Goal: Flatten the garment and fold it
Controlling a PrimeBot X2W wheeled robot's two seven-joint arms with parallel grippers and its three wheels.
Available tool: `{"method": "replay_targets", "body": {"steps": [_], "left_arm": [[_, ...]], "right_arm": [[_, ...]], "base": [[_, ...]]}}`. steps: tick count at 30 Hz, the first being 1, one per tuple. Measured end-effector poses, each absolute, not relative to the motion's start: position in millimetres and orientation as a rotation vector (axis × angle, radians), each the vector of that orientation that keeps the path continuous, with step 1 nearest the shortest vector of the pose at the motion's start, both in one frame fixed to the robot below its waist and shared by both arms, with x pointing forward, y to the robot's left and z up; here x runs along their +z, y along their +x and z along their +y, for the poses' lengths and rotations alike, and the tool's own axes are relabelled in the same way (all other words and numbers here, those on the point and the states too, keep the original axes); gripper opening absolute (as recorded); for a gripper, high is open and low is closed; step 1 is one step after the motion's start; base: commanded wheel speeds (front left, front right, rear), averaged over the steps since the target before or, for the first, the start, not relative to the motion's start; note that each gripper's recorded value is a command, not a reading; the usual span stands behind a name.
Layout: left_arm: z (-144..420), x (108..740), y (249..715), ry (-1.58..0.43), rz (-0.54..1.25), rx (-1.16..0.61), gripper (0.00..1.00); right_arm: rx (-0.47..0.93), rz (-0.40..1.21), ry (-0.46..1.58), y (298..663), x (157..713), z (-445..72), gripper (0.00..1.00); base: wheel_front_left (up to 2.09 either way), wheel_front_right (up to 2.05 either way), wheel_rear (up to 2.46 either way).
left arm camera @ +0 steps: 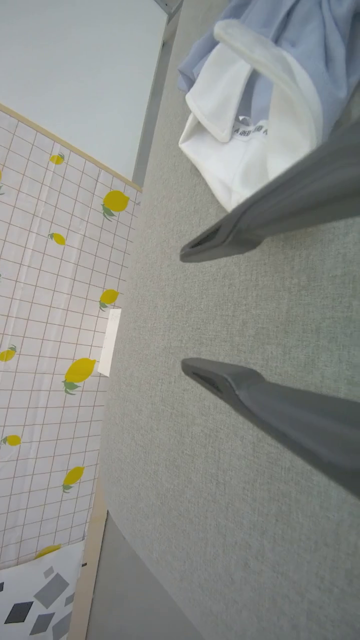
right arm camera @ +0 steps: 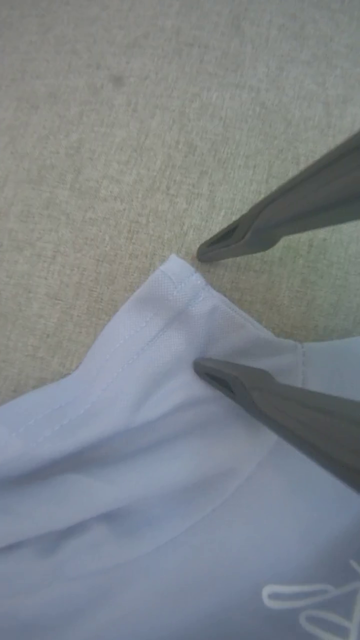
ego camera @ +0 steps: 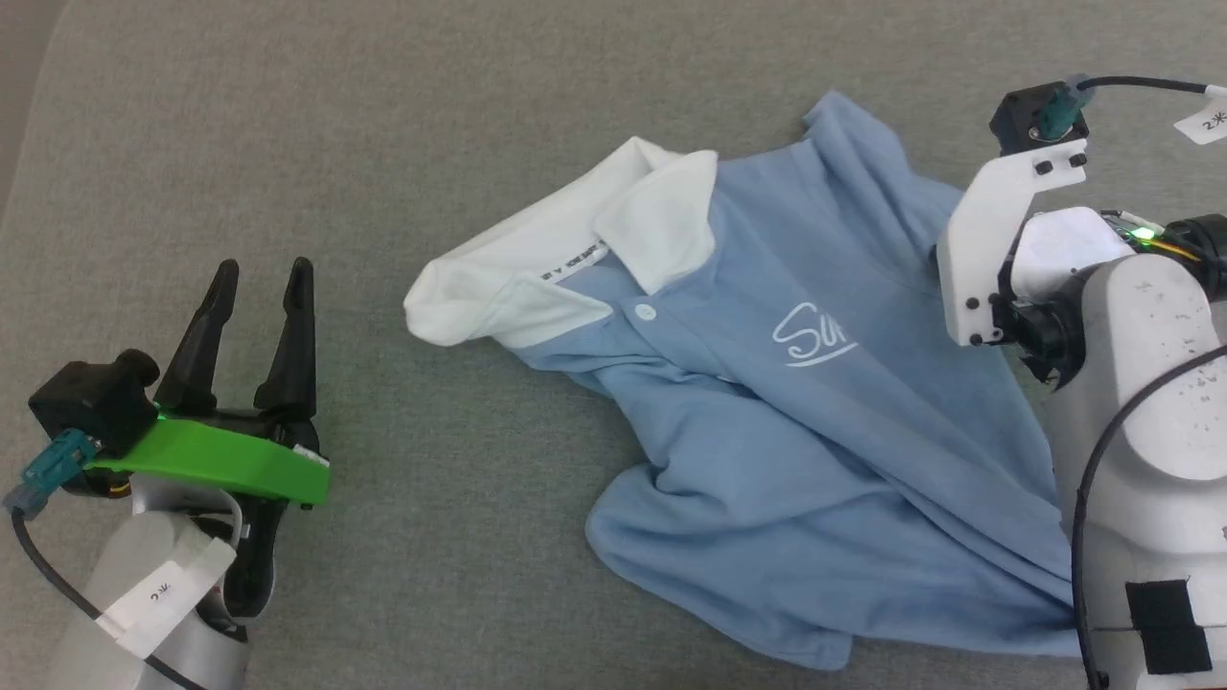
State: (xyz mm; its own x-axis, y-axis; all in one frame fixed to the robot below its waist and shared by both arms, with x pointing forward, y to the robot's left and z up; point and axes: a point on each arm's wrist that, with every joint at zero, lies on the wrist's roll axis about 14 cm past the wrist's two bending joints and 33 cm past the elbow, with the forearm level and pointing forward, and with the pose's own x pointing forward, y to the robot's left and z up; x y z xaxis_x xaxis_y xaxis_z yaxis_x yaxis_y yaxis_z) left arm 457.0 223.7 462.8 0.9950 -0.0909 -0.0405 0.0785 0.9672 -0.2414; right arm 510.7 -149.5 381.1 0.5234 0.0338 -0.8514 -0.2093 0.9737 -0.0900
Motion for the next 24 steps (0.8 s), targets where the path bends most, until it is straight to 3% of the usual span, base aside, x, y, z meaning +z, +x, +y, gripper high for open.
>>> {"method": "replay_targets", "body": {"steps": [6, 7, 8, 14, 19, 24], "left_arm": [[237, 446, 452, -0.230, 0.094, -0.045, 1.00], [238, 445, 451, -0.229, 0.099, -0.042, 1.00], [239, 444, 451, -0.229, 0.101, -0.042, 1.00], [233, 450, 451, -0.234, 0.087, -0.063, 1.00], [228, 462, 451, -0.238, 0.059, -0.080, 1.00], [221, 476, 447, -0.240, 0.028, -0.097, 1.00]], "right_arm": [[0.206, 1.122, -0.248, 510, 365, -132, 1.00], [0.209, 1.126, -0.250, 511, 366, -133, 0.38], [0.210, 1.122, -0.243, 511, 367, -133, 0.00], [0.175, 1.041, -0.147, 513, 383, -145, 0.00], [0.024, 0.888, -0.045, 519, 417, -196, 0.00], [-0.174, 0.807, 0.050, 482, 435, -267, 0.00]], "base": [[0.00, 0.00, 0.00], [0.00, 0.00, 0.00], [0.00, 0.00, 0.00], [0.00, 0.00, 0.00], [0.00, 0.00, 0.00], [0.00, 0.00, 0.00]]}}
